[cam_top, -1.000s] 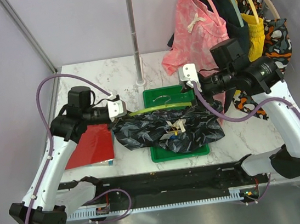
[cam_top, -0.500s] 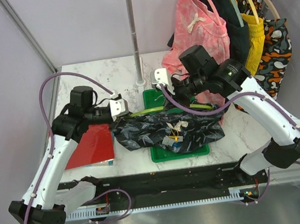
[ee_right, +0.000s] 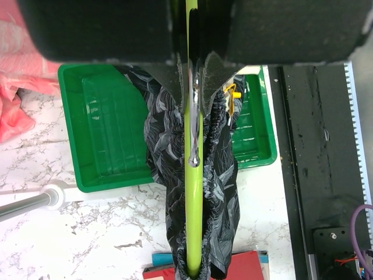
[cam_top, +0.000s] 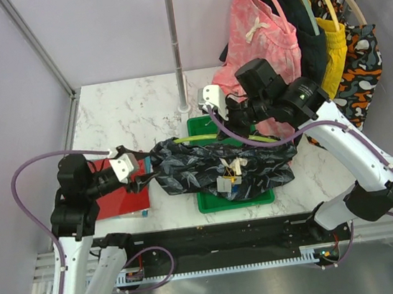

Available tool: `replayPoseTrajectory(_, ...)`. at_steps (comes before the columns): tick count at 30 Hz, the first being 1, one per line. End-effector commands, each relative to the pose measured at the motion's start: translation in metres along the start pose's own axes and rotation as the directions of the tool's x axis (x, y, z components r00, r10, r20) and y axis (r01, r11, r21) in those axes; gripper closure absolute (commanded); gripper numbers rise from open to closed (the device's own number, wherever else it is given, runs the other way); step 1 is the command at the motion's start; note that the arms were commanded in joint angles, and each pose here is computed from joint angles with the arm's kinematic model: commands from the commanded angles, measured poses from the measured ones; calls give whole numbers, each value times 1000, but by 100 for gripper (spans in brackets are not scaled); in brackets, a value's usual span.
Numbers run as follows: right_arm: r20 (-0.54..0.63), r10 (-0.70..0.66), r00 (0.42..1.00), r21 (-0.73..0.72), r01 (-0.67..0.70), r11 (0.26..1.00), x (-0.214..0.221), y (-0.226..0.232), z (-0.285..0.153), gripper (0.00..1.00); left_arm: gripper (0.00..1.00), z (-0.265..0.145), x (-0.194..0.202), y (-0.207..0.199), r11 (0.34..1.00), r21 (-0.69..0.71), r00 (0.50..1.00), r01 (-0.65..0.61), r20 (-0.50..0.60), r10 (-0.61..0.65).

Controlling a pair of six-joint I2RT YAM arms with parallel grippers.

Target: Place the shorts on the hanger

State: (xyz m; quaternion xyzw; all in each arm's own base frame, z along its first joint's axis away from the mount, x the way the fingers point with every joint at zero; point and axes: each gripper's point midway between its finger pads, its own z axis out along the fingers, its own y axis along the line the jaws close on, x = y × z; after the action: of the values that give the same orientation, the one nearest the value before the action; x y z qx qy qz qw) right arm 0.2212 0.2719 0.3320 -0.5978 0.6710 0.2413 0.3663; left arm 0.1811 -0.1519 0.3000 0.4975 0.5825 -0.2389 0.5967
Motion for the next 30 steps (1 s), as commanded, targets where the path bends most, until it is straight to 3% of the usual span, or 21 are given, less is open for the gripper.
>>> replayPoseTrajectory(1, 104, -33, 994, 49, 28, 998, -31, -2, -24, 100, 38, 10, 27, -1, 998, 51, 998, 35, -50, -32)
replayPoseTrajectory(17, 159, -18, 987, 46, 11, 999, -51, -2, -33, 100, 39, 42, 69, 8, 993, 104, 989, 54, -145, -38)
replayPoseTrajectory(19, 155, -22, 988, 45, 16, 999, -50, -2, -32, 100, 51, 44, 64, 10, 993, 100, 989, 67, -136, -53)
replayPoseTrajectory(20, 143, -26, 989, 54, 18, 998, -48, -4, -31, 100, 71, 44, 60, 12, 993, 92, 989, 76, -131, -64)
replayPoseTrajectory(22, 103, -49, 994, 79, 41, 996, -37, -10, -29, 100, 85, 38, 44, 11, 992, 81, 989, 96, -116, -86)
replayPoseTrajectory(23, 93, -57, 994, 83, 49, 995, -34, -11, -29, 100, 97, 35, 39, 12, 993, 74, 990, 92, -113, -83)
replayPoseTrajectory(30, 44, -67, 997, 113, 62, 992, -7, -27, -40, 100, 98, -1, 11, 39, 993, -89, 988, 75, -127, -86)
